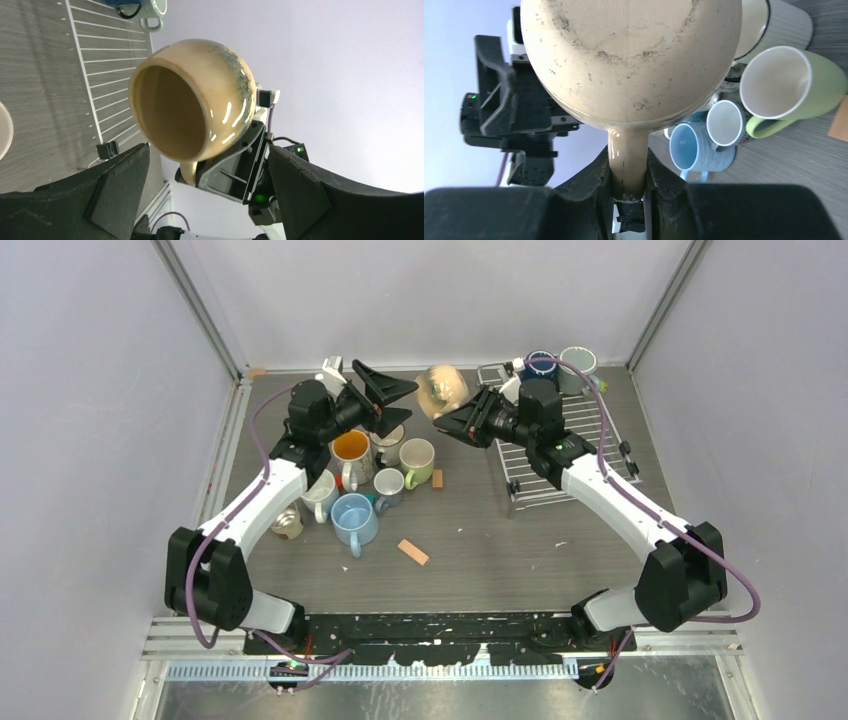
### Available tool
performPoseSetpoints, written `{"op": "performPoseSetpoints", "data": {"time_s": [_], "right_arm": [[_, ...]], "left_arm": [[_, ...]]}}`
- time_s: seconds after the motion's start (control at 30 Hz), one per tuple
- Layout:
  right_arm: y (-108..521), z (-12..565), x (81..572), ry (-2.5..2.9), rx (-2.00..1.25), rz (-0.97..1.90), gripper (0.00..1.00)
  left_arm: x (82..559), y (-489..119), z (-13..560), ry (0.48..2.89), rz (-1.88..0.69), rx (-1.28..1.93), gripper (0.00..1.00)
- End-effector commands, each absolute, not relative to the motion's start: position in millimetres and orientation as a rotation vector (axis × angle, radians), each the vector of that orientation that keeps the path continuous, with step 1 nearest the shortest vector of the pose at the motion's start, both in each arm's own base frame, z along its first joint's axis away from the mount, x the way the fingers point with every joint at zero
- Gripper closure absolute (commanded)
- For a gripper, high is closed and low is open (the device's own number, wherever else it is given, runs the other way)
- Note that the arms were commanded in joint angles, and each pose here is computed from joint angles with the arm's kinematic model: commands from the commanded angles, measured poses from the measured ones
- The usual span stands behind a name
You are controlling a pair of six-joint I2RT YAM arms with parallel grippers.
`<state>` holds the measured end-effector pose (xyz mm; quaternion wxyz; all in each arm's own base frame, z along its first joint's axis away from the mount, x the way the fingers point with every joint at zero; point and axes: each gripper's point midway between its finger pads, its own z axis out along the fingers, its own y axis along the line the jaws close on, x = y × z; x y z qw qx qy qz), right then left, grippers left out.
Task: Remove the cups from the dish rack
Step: Unload the cup from the dish rack, then place the cup at the center of the board.
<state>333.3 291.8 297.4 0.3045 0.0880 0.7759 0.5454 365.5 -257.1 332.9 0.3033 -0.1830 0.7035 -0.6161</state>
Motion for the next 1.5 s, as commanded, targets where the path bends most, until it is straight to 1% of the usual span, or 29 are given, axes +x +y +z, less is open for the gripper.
{"op": "performPoseSetpoints", "data": {"time_s": [0.0, 0.3, 0.4, 0.6, 0.77, 0.9, 1.03, 1.23, 1.3, 1.37, 1.4, 1.47], "right_arm": [[304.2, 370.1, 326.9, 1.778, 0.093, 1.649, 0.99], [314.5, 363.9, 323.6, 1.769, 0.098, 1.749, 0.99], [317.0, 362.7, 321.7, 1.764, 0.097, 1.773, 0.99], [325.1, 366.2, 319.0, 1.716, 0.111, 1.885, 0.99], [334.1, 369.9, 315.2, 1.685, 0.109, 1.956, 0.99], [337.0, 369.0, 313.5, 1.686, 0.109, 1.965, 0.99], [339.4, 366.4, 312.7, 1.694, 0.107, 1.977, 0.99], [339.9, 364.9, 308.0, 1.694, 0.105, 1.992, 0.99], [339.4, 363.6, 306.8, 1.695, 0.105, 1.992, 0.99], [338.9, 362.1, 305.9, 1.698, 0.105, 1.991, 0.99], [338.2, 361.5, 305.5, 1.699, 0.105, 1.989, 0.99], [337.9, 361.1, 304.7, 1.7, 0.102, 1.982, 0.98]], "left_arm": [[370.8, -260.2, 362.6, 1.718, -1.797, -0.466, 0.13], [371.0, -260.6, 381.5, 1.637, -1.896, -0.476, 0.35], [370.3, -261.0, 384.9, 1.63, -1.914, -0.477, 0.36], [370.2, -261.9, 397.0, 1.567, -2.014, -0.492, 0.43], [368.0, -262.0, 403.4, 1.553, -2.031, -0.485, 0.43], [365.1, -261.0, 407.0, 1.541, -2.046, -0.483, 0.47], [363.3, -261.2, 410.0, 1.535, -2.057, -0.472, 0.53], [358.8, -261.1, 415.2, 1.525, -2.063, -0.448, 0.71], [356.2, -262.0, 417.7, 1.523, -2.064, -0.43, 0.81], [352.9, -263.6, 420.3, 1.523, -2.066, -0.412, 0.95], [351.8, -264.0, 420.7, 1.523, -2.064, -0.407, 1.0], [349.5, -264.3, 422.9, 1.517, -2.059, -0.393, 1.0]]}}
